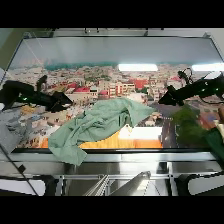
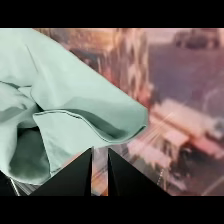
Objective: Fold the shirts.
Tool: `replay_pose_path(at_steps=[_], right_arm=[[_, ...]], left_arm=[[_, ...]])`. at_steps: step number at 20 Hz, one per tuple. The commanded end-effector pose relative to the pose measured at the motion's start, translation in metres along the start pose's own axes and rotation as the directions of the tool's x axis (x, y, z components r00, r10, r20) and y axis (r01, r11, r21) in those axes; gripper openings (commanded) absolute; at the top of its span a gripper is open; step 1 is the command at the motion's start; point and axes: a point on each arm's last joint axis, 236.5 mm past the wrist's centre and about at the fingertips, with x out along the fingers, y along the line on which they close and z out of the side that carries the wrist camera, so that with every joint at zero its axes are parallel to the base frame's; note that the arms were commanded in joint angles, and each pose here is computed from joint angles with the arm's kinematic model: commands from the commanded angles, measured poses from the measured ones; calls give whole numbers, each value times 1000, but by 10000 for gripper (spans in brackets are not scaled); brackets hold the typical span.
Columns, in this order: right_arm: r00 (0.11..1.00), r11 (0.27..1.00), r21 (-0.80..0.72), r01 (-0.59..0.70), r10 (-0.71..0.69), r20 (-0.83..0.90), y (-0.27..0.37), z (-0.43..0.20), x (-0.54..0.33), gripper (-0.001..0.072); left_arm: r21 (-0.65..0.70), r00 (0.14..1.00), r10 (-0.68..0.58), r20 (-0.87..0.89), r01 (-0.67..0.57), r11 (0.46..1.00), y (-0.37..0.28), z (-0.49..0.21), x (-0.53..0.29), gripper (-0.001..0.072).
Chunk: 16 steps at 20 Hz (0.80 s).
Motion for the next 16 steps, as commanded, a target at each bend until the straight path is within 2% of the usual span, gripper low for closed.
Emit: replay_pose_path(at_steps=[1,8,12,13,14,15,16], right_arm=[[999,999,15,51,-50,-21,-14,-7,-6,134],[997,997,33,73,-72,-42,-24,-13,-12,134],[996,997,34,67,-65,-62,-23,-18,-12,135],[996,997,36,66,-64,-67,-22,-19,-12,172],[996,997,49,66,-63,-70,-22,-20,-11,372],[995,996,63,70,-65,-70,-22,-20,-8,495],[996,994,79,73,-69,-55,-23,-17,-6,502]], left_arm=[[31,992,-23,-126,27,999,-7,17,47,716],[78,948,-28,-318,55,995,-42,17,113,714],[92,880,-31,-474,85,992,-59,-4,126,697],[98,872,-21,-489,79,992,-61,-6,128,682],[108,872,-16,-489,79,991,-64,-6,130,485],[116,880,-13,-476,77,990,-65,-2,132,292],[119,893,-12,-450,73,990,-65,4,135,197]])
